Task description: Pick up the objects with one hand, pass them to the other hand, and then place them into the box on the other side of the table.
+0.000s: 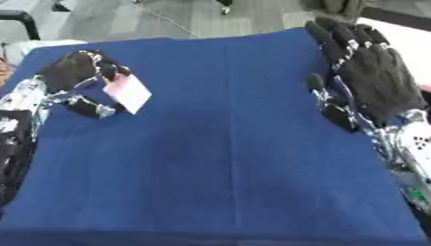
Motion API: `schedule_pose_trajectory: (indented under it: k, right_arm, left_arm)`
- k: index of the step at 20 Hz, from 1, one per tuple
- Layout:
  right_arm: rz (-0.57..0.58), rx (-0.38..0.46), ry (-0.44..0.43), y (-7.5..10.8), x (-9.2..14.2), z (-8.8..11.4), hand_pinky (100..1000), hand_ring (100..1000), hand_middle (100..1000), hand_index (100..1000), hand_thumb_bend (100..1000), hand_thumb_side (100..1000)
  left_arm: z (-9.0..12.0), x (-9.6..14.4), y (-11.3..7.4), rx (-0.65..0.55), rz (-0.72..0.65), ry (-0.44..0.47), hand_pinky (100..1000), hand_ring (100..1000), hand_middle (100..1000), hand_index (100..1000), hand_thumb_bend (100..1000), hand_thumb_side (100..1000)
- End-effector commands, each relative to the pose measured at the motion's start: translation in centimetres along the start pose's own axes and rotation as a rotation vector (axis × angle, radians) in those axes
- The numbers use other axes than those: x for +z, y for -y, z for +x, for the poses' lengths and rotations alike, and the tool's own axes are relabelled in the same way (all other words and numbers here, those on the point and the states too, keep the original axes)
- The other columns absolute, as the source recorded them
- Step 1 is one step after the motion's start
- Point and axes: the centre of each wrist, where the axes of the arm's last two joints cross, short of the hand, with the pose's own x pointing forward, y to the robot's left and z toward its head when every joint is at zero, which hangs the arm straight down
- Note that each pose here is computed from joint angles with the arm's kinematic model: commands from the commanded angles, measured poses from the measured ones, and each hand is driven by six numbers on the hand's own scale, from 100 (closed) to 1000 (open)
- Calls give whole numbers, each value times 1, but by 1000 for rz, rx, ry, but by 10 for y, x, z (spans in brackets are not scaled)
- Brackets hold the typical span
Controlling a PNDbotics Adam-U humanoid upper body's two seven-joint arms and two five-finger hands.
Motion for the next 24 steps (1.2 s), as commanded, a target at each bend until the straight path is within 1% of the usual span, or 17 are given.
schedule_pose_trajectory:
  k: [1,2,4,6,7,8,9,10,11,12,16,17,18,24]
  right_arm:
    - [-35,16,50,10,-3,-2,860,858,909,1000,259,100]
    - [-37,18,65,11,-4,-2,865,857,908,1000,250,100]
    - [-31,19,95,13,-6,-1,876,855,910,1000,274,100]
    - [-26,22,128,15,-7,1,890,851,913,1000,326,100]
    - [-25,26,151,16,-9,2,896,852,917,1000,324,100]
    - [-21,28,169,17,-10,2,905,858,926,1000,306,100]
    - [-12,28,181,18,-11,3,917,867,938,1000,310,100]
    - [-2,30,193,20,-12,3,924,871,943,1000,358,100]
    - [5,32,204,21,-13,4,926,871,945,1000,369,100]
    - [11,39,215,22,-14,4,951,878,957,1000,404,100]
    - [35,84,256,26,-18,4,988,890,972,1000,403,114]
    - [39,92,263,26,-18,4,991,892,972,1000,415,118]
    - [46,97,267,26,-18,4,994,895,975,1000,403,127]
    - [58,115,277,29,-20,5,1000,893,977,1000,403,131]
  left_arm:
    - [4,-20,-18,116,66,55,647,432,385,497,100,254]
    - [8,-25,-16,176,60,65,639,426,379,489,100,258]
    - [15,-36,-10,303,37,93,632,423,375,484,100,261]
    - [20,-45,-5,413,11,129,625,418,371,478,100,266]
    - [23,-51,-2,469,-2,146,623,417,369,476,100,267]
    - [26,-57,0,520,-15,161,624,418,370,477,100,267]
    - [29,-64,0,563,-28,179,623,417,370,477,100,268]
    - [33,-71,-1,601,-42,199,623,417,370,476,100,269]
    - [35,-76,-2,635,-55,217,623,417,370,476,100,269]
    - [38,-82,-3,666,-66,233,622,416,369,475,100,271]
    - [47,-98,-7,768,-95,278,620,415,367,473,100,274]
    - [49,-101,-8,781,-100,288,620,415,367,474,100,273]
    - [50,-104,-9,792,-106,297,620,414,367,473,100,275]
    - [59,-114,-10,848,-123,337,619,413,366,471,100,279]
